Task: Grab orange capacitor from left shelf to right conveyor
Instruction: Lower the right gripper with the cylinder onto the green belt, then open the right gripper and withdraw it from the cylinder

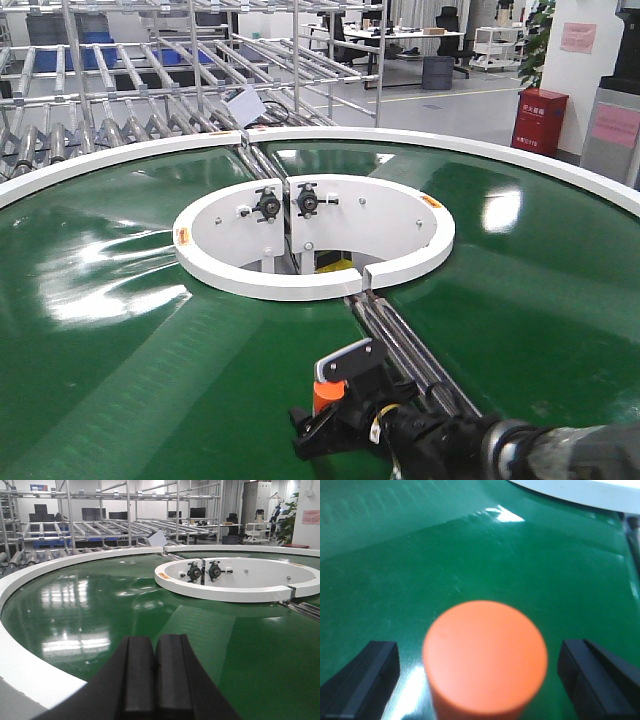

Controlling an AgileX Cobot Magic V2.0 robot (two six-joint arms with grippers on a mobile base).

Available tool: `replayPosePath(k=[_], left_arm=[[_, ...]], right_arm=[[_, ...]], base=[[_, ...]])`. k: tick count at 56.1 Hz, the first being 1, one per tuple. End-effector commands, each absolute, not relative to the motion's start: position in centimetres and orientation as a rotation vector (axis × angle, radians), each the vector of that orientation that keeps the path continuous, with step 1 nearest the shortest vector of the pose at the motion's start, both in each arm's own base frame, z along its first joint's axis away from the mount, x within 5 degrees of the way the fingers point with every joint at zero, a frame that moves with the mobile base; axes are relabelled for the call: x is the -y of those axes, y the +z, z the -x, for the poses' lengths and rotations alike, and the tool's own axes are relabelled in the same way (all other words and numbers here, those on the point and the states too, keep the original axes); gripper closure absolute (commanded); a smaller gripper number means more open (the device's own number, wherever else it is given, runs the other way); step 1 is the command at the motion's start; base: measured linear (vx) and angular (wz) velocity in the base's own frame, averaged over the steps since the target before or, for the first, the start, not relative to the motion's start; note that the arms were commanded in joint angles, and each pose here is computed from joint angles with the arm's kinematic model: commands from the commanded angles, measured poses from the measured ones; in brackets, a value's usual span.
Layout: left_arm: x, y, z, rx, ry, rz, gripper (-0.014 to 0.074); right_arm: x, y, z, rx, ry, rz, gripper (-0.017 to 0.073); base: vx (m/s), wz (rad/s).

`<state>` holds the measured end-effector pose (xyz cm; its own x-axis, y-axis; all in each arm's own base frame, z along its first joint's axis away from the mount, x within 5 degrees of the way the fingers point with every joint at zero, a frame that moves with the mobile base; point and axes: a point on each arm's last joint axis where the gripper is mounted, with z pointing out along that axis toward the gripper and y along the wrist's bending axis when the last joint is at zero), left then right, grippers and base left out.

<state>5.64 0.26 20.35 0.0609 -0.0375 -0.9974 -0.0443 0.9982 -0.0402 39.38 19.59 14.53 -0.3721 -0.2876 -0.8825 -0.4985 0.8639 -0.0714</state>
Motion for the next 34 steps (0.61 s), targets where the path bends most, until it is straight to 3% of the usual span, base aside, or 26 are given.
replayPosePath(k=[1, 17, 34], left_arm=[[-0.3, 20.1, -5.6, -1.450, 0.000, 0.068, 0.0600], [-0.3, 20.1, -5.6, -1.450, 0.000, 0.068, 0.0600], [-0.3, 20.1, -5.6, -1.450, 0.000, 0.068, 0.0600]], right_arm=[[-19.2, 20.8, -38.8, -1.910, 0.244, 0.560, -0.0155], [-16.3, 28.0, -33.7, -2.153, 0.169, 0.597, -0.0133], [-12.6, 33.2, -26.3, -2.212, 0.183, 0.551, -0.0019]], base=[[0.00, 0.00], [0.00, 0.00], [0.00, 0.00]])
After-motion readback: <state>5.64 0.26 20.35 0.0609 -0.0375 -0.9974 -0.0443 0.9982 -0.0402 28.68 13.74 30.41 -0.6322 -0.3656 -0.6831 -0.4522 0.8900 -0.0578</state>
